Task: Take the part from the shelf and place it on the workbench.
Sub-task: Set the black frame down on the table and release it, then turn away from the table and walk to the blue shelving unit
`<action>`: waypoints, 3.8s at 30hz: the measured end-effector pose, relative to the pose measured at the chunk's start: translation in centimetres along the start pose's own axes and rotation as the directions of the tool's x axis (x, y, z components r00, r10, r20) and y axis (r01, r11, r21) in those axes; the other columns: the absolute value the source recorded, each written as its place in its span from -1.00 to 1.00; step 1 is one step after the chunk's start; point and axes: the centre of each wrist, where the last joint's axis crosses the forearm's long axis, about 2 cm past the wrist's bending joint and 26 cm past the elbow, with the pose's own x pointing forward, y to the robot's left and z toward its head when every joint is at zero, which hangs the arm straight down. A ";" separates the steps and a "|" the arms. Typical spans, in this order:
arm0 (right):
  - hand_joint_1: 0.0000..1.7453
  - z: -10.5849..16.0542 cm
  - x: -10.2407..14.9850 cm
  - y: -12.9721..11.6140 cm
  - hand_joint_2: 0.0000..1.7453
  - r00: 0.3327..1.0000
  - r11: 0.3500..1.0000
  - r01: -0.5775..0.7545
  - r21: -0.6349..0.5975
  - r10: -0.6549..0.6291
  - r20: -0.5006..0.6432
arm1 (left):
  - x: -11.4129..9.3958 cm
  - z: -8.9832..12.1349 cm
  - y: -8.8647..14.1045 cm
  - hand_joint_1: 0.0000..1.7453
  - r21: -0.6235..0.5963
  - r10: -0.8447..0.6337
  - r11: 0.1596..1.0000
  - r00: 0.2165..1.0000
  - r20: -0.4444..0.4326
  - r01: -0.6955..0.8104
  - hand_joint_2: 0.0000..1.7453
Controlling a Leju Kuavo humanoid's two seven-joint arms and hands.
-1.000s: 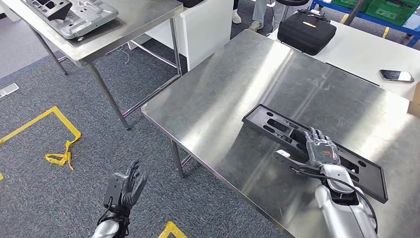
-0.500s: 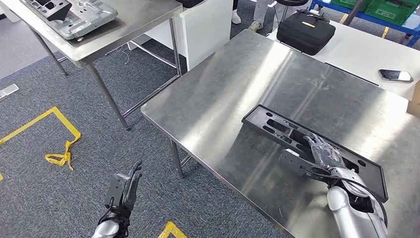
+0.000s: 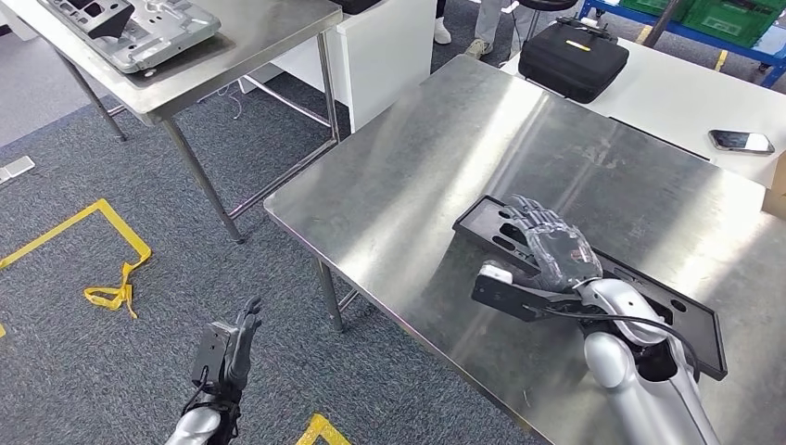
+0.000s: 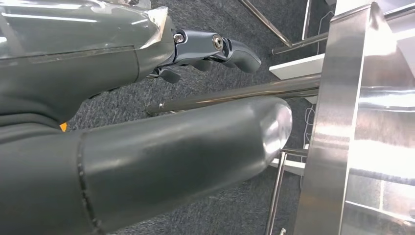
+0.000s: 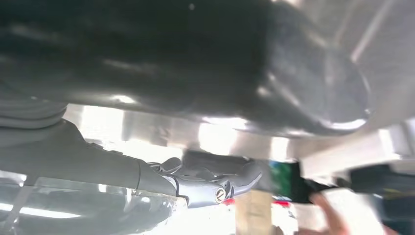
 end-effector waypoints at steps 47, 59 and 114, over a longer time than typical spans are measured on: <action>-1.00 -3.0 13.5 -2.5 -1.00 0.844 0.900 0.290 -0.324 -0.081 0.530 | 0.2 0.7 0.3 -1.00 0.138 0.069 0.988 0.997 -0.032 -0.064 -1.00; -1.00 -3.3 12.6 -1.9 -1.00 0.862 0.892 0.290 -0.347 -0.086 0.500 | 0.4 0.3 1.2 -1.00 0.182 0.111 0.978 0.992 -0.057 -0.099 -1.00; -1.00 -1.3 3.5 -1.1 -1.00 0.915 0.762 0.402 -0.507 -0.344 0.209 | 0.2 1.8 3.0 -1.00 0.247 0.152 0.961 0.984 -0.096 -0.125 -1.00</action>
